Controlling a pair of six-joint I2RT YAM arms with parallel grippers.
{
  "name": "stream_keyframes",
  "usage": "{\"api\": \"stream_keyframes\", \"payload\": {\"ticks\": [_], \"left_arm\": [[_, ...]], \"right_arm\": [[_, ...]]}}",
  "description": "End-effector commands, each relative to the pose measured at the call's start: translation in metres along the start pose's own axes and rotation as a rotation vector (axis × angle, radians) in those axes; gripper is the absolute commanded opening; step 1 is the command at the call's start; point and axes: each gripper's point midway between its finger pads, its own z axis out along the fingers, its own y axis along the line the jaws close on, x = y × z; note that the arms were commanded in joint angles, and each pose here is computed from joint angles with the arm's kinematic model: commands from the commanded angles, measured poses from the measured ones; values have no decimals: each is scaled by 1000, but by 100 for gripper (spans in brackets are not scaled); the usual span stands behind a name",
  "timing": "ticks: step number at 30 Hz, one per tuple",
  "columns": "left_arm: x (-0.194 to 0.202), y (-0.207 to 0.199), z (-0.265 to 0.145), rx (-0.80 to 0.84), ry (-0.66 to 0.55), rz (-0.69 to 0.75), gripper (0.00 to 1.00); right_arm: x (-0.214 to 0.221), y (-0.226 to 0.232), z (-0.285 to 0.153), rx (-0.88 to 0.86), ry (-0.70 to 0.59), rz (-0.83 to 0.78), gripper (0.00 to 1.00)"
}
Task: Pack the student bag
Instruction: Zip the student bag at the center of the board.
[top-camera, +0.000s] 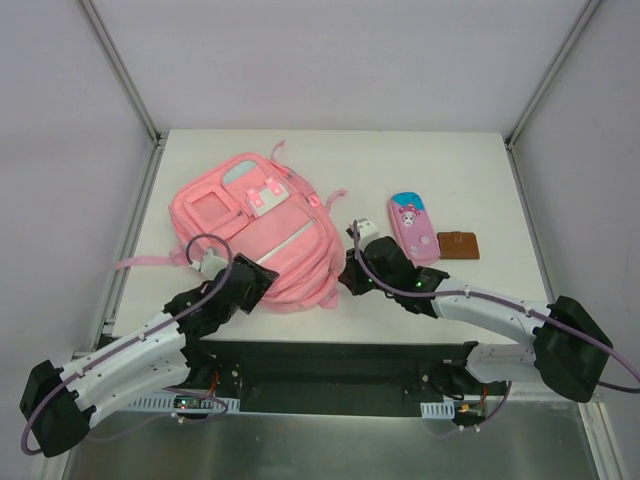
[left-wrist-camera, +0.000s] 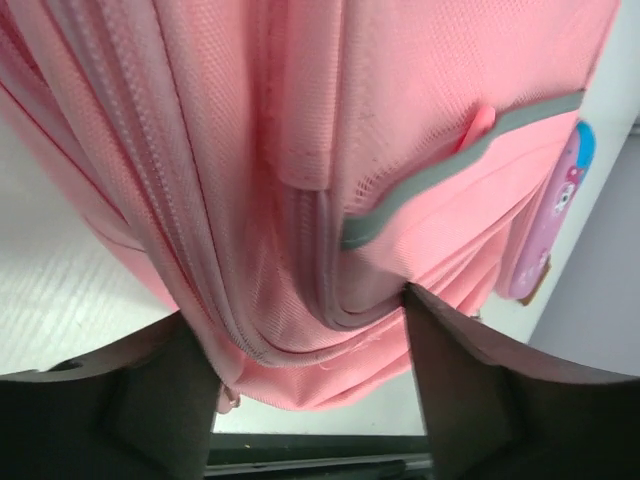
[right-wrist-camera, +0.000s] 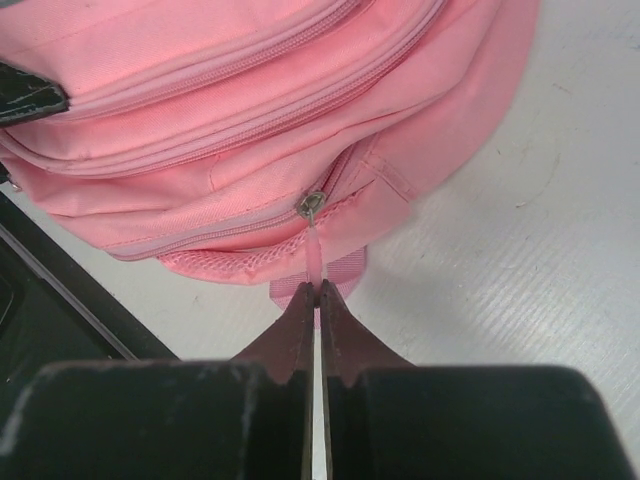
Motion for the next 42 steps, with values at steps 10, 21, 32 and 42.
{"api": "stream_keyframes", "payload": {"ticks": [10,21,32,42], "left_arm": [[-29,-19,14,160,47,256,0],[-17,-84,-4,537,458,691,0],[-35,-83,-7,611,556,646,0],[-82,-63,2,463,369,529,0]], "right_arm": [[-2,16,-3,-36,-47,6,1],[0,42,7,-66,-60,-5,1],[-18,73,24,-79,-99,-13,1],[25,19,6,82,-51,40,1]]}}
